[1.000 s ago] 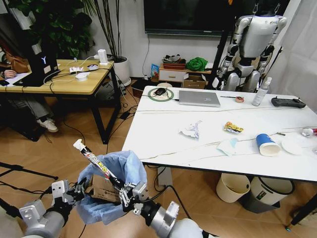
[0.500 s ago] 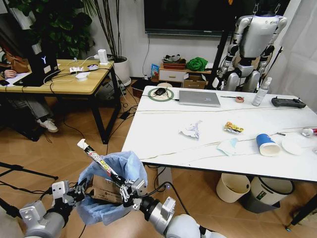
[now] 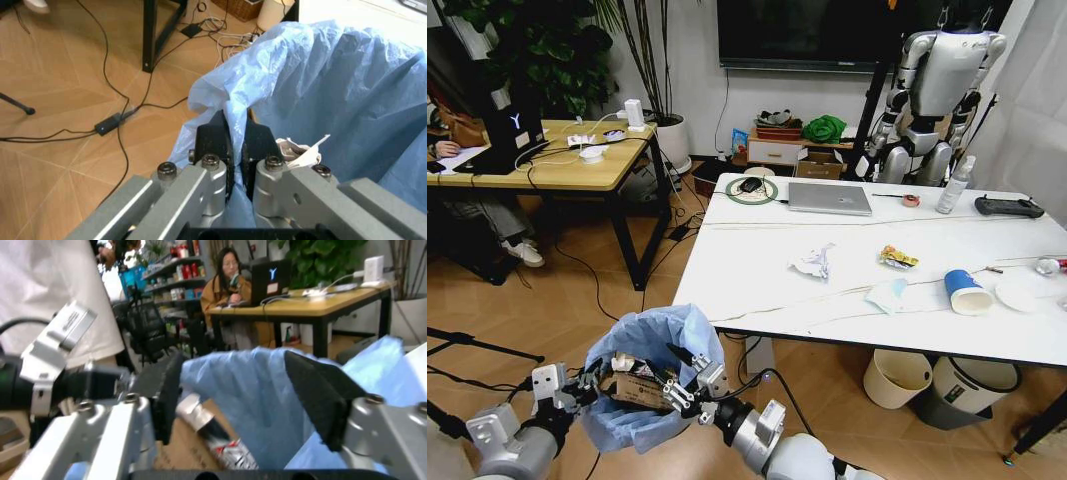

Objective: Pick up the trash bin and place the trash from the table into it.

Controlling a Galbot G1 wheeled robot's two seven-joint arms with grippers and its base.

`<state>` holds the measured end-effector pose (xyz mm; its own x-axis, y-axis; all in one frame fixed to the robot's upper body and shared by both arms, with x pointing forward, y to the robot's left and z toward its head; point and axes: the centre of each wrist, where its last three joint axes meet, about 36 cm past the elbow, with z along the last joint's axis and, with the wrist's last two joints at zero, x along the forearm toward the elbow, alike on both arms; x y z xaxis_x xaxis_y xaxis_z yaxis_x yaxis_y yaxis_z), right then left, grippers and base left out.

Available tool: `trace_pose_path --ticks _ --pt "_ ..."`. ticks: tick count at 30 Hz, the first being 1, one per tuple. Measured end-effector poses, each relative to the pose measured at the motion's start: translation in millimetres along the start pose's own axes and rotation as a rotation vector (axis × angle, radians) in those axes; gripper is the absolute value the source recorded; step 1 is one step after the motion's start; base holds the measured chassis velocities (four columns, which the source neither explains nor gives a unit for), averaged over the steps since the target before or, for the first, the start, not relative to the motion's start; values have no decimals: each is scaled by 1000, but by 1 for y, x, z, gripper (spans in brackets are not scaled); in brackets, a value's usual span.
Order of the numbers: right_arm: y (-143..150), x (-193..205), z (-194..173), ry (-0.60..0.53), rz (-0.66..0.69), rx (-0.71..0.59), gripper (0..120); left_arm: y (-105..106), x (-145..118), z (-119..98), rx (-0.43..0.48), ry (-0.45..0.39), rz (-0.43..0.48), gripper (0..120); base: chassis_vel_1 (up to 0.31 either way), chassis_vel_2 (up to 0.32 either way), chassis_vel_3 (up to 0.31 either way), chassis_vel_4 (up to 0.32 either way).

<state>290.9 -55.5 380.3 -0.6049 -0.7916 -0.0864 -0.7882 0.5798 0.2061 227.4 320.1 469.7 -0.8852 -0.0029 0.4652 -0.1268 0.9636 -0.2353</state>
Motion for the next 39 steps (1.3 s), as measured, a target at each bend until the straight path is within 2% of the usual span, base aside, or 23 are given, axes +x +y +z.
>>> trace_pose_path --ticks 3,5,6,7,11,13,14,19,21,23,36,38,39 --pt "-12 -8 -15 -46 49 4 74 0 0 1 0 2 0 0 0 0 0 0" --pt "-27 -16 -38 -56 126 6 83 0 0 2 2 4 -1 0 0 0 0 0" --pt "-36 -19 -53 -40 180 14 88 0 1 2 3 5 -2 0 0 0 0 0" --pt "-36 -19 -53 -40 180 14 88 0 1 2 3 5 -2 0 0 0 0 0" --pt "-79 -19 -97 59 421 47 99 -3 1 7 6 5 0 0 0 0 0 0" --pt "-103 -16 -105 105 509 62 100 -3 2 8 10 5 2 0 0 0 0 0" --pt "-103 -16 -105 105 509 62 100 -3 2 8 10 5 2 0 0 0 0 0" --pt "-168 -16 -113 192 722 41 100 -4 2 9 11 2 3 0 0 0 0 0" --pt "-177 -17 -116 200 747 37 100 -4 2 9 11 2 2 0 0 0 0 0" --pt "-199 -22 -121 230 806 23 100 -4 3 10 11 3 1 0 0 0 0 0" --pt "-259 -35 -106 342 931 -7 100 -4 8 10 7 2 -2 0 0 0 0 0" --pt "-269 -35 -105 349 929 -15 96 -4 9 10 6 3 0 0 0 0 0 0" --pt "-273 -35 -104 349 930 -18 90 -4 9 10 5 3 1 0 0 0 0 0"
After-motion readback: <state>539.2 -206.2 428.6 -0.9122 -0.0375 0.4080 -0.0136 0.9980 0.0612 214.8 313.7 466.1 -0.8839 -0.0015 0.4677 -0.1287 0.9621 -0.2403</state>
